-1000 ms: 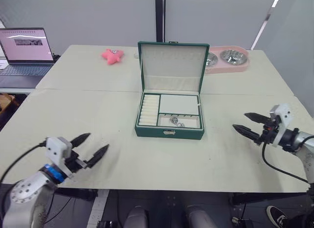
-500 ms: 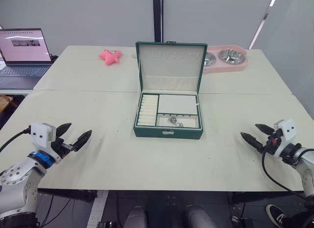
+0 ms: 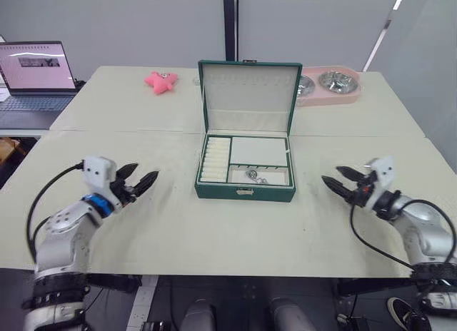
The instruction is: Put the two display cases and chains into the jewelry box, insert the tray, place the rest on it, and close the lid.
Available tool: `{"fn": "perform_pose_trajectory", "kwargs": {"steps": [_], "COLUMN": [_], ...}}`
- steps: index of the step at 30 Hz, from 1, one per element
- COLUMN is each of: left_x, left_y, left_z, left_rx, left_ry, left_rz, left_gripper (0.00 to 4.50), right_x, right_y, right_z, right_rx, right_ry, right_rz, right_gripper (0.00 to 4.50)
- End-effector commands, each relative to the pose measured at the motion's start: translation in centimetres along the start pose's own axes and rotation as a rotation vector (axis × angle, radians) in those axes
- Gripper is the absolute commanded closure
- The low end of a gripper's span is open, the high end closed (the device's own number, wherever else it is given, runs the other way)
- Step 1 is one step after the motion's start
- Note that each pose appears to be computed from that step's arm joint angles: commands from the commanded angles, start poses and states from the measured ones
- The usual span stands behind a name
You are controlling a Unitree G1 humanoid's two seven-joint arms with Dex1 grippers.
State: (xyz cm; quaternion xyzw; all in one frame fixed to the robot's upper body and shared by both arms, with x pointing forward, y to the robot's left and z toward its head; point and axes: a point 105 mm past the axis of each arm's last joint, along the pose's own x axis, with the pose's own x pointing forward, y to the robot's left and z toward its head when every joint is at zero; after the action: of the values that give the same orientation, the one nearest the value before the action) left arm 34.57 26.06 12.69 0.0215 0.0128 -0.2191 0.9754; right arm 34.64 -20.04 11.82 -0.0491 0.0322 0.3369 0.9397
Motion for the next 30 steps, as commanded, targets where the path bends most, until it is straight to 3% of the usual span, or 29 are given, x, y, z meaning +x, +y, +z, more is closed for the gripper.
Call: {"fn": "perform_pose_trajectory", "kwargs": {"steps": [1,8,10,18,30], "left_x": [1.4,4.6,5.1,6.3,5.7], "left_y": [-1.0,-3.6,-4.3,-6.4,-8.1], "left_z": [0.0,-0.3,-0.2,0.0,-0.9], "left_rx": [0.026,0.003,-0.006,-0.033,-0.055], "left_ry": [0.015,0.013,0.003,-0.012,0.016], "left_rz": [-0.04,-0.12,-0.141,-0.221,-0.319], "left_gripper": [2.25,4.49,4.5,4.5,4.5], "right_x": [1.6,4.3,4.7,5.5,6.1], "right_y": [1.0,1.6,1.9,3.0,4.2], "right_z": [0.9,1.7,2.0,2.0,2.0], "right_rx": [-0.043,-0.044,-0.04,-0.033,-0.018], "right_ry": [-0.011,-0.029,-0.042,-0.037,-0.035], "right_rz": [0.021,0.013,0.021,0.063,0.111], "right_gripper": [2.4,4.24,4.46,4.46,4.46]}}
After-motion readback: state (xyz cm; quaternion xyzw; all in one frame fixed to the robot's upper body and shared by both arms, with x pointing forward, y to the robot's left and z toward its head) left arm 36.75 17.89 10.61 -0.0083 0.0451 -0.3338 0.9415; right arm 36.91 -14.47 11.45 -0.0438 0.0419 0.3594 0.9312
